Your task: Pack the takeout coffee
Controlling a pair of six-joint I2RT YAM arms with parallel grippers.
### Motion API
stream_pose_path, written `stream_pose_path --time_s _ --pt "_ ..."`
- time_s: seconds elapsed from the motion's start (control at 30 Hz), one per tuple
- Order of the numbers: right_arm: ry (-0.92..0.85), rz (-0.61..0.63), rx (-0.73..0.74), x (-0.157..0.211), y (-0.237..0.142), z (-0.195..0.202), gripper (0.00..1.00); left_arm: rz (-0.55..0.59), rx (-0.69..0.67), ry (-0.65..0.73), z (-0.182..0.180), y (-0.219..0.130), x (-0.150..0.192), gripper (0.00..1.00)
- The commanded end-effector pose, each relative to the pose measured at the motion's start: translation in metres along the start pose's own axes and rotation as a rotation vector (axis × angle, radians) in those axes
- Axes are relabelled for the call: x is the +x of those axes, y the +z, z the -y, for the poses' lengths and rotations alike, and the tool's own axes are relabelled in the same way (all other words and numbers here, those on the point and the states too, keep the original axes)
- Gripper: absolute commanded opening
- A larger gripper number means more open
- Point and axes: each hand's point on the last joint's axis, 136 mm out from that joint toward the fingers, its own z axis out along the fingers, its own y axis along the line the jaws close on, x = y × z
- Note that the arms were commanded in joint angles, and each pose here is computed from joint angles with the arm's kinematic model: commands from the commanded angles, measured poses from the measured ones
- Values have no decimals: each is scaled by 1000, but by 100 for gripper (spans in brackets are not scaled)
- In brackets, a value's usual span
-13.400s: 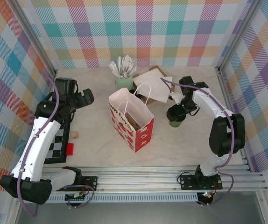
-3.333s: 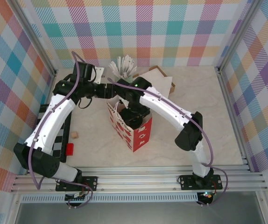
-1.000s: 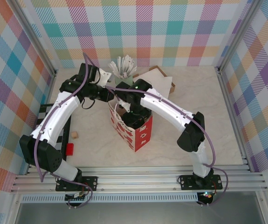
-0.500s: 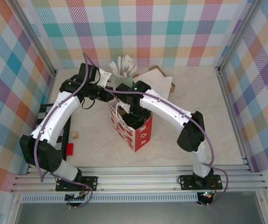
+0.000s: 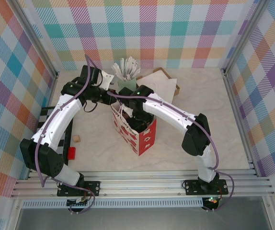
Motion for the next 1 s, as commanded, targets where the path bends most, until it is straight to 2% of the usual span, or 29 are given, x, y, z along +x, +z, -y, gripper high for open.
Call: stream_pose_path --time_s 0.0,0.6,0.77,0.97 --pt "3 12 6 -4 8 4 43 5 12 -5 2 -5 4 0" --pt "11 84 6 -17 0 5 42 -6 67 -11 9 0 7 0" --pt "26 80 60 -15 4 14 42 -2 53 -9 7 -1 5 0" --pt "35 152 74 -26 -3 17 42 -7 44 -15 6 0 7 0"
